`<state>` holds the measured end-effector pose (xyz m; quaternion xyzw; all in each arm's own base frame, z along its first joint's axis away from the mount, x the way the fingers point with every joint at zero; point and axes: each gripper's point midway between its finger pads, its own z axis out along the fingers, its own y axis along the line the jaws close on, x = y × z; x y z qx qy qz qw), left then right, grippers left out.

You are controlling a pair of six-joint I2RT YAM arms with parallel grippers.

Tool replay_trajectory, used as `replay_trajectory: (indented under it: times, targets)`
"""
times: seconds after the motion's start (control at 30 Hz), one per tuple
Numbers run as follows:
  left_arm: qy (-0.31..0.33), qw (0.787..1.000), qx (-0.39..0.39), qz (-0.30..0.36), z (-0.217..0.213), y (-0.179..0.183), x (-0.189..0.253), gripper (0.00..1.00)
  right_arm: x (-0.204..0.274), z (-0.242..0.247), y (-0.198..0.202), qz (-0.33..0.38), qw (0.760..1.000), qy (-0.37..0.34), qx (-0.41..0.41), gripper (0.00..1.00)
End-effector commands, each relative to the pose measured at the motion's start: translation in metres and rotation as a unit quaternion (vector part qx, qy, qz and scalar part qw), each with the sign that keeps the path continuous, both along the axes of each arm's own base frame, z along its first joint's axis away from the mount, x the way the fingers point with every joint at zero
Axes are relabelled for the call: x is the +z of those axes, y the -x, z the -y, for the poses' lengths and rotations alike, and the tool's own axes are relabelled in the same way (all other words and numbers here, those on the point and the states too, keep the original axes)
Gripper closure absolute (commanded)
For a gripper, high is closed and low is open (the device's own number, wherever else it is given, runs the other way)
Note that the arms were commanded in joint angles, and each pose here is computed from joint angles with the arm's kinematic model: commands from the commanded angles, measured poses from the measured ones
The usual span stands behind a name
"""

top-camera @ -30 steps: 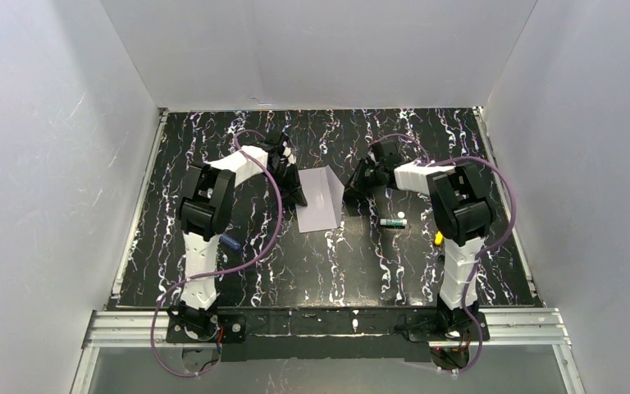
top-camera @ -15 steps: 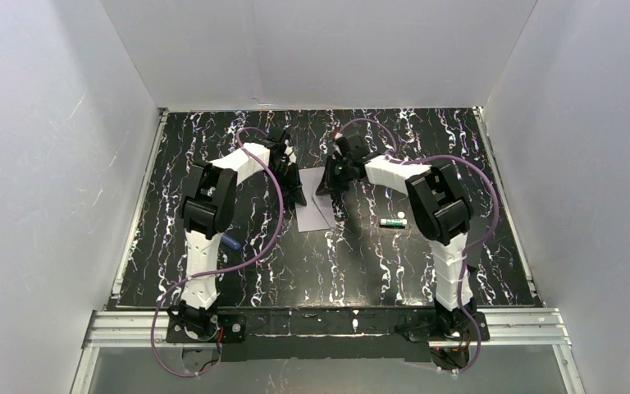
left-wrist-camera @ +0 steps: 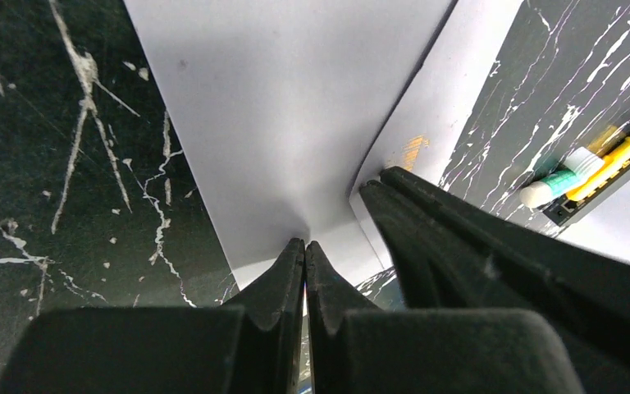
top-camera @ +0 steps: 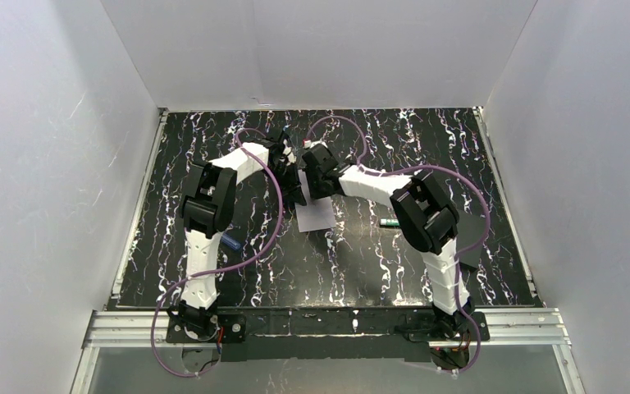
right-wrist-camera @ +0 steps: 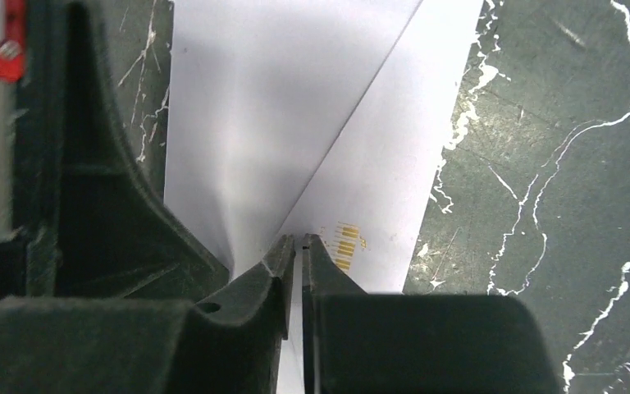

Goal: Place the letter into the envelope and seal it

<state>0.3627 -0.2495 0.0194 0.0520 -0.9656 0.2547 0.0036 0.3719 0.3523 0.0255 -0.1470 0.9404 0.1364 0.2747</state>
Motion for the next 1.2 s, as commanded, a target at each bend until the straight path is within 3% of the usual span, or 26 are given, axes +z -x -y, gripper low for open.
replay_trajectory:
  times: [0.0, 0.2, 0.37, 0.6, 0.73, 0.87, 1.17]
  targets:
    - [-0.047, 0.998, 0.015, -0.044, -0.019, 0.011, -0.033, 1.00, -0.073, 0.060, 0.061, -0.048, 0.979, 0.191, 0.055, 0.79]
    - [-0.067, 0.994, 0.053, -0.066, -0.034, 0.011, -0.045, 1.00, -0.099, 0.082, 0.093, -0.077, 0.966, 0.227, 0.097, 0.70]
    - [-0.062, 0.994, 0.052, -0.068, -0.034, 0.011, -0.045, 1.00, -0.103, 0.084, 0.101, -0.100, 0.963, 0.231, 0.096, 0.86]
    - [-0.070, 0.993, 0.067, -0.067, -0.041, 0.008, -0.051, 1.00, -0.089, 0.090, 0.098, -0.073, 0.960, 0.240, 0.128, 0.82]
    - [-0.080, 0.991, 0.089, -0.065, -0.049, 0.002, -0.053, 1.00, -0.089, 0.105, 0.108, -0.067, 0.955, 0.248, 0.149, 0.86]
    - [-0.107, 0.986, 0.111, -0.059, -0.058, 0.001, -0.057, 1.00, -0.081, 0.107, 0.115, -0.054, 0.959, 0.231, 0.154, 0.87]
    - [-0.070, 0.992, 0.091, -0.042, -0.047, -0.005, -0.045, 1.00, -0.061, 0.073, 0.107, -0.056, 0.973, 0.170, 0.146, 0.84]
